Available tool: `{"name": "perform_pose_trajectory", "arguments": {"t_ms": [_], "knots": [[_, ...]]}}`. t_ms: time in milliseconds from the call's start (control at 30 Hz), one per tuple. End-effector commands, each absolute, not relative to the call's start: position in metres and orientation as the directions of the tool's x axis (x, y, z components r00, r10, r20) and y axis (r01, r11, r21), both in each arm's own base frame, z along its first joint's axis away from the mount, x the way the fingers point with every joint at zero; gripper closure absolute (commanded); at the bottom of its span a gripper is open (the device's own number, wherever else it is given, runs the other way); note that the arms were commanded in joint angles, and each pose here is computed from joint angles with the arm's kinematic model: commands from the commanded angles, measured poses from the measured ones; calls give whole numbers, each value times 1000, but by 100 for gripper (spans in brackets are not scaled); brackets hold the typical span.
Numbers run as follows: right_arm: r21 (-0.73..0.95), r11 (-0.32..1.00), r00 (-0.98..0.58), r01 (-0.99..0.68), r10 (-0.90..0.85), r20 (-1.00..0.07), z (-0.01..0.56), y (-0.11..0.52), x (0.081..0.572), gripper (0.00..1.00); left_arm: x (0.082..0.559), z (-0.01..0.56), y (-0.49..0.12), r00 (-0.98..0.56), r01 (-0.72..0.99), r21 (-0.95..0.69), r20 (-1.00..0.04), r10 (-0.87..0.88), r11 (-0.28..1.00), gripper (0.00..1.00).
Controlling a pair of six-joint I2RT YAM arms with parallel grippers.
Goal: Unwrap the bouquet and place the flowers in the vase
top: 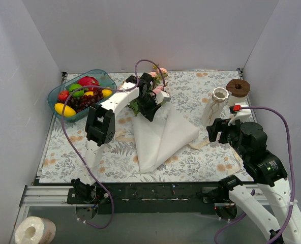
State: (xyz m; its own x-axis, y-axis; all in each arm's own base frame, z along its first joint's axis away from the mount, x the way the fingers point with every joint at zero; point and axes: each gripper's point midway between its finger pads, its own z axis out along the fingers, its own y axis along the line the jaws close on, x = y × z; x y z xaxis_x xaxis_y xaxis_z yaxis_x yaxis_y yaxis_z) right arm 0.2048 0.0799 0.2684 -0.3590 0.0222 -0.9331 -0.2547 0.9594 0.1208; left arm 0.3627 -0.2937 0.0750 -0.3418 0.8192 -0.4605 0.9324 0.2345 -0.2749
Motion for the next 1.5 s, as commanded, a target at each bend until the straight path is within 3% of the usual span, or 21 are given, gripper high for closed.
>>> {"name": "perform_pose_trajectory", "arguments": {"t_ms": [0, 333, 400, 767, 1100, 1300, 1467], "knots": [[135, 950, -323, -282, 39, -946, 283, 88, 211, 22, 359, 158, -294, -251, 967, -183, -606, 755, 174, 100], [149, 942, -305, -302, 52, -951, 297, 94, 215, 22, 337, 235, -256, -117, 992, -58, -747, 654, 111, 100], [153, 939, -298, -308, 57, -953, 302, 95, 215, 22, 325, 238, -247, -51, 999, -36, -766, 641, 36, 100], [109, 939, -267, -326, 19, -963, 329, 92, 212, 18, 300, 212, -192, -56, 998, -45, -787, 615, 32, 100], [100, 921, -281, -378, -11, -960, 337, 100, 210, 15, 293, 237, -151, -19, 989, 45, -906, 423, 141, 100], [159, 856, -322, -492, -9, -947, 318, 135, 223, 12, 284, 217, -121, -103, 973, -4, -905, 414, 233, 100], [233, 721, -376, -653, -42, -926, 286, 183, 228, 7, 278, 179, -103, -203, 962, -101, -887, 416, 253, 100]]}}
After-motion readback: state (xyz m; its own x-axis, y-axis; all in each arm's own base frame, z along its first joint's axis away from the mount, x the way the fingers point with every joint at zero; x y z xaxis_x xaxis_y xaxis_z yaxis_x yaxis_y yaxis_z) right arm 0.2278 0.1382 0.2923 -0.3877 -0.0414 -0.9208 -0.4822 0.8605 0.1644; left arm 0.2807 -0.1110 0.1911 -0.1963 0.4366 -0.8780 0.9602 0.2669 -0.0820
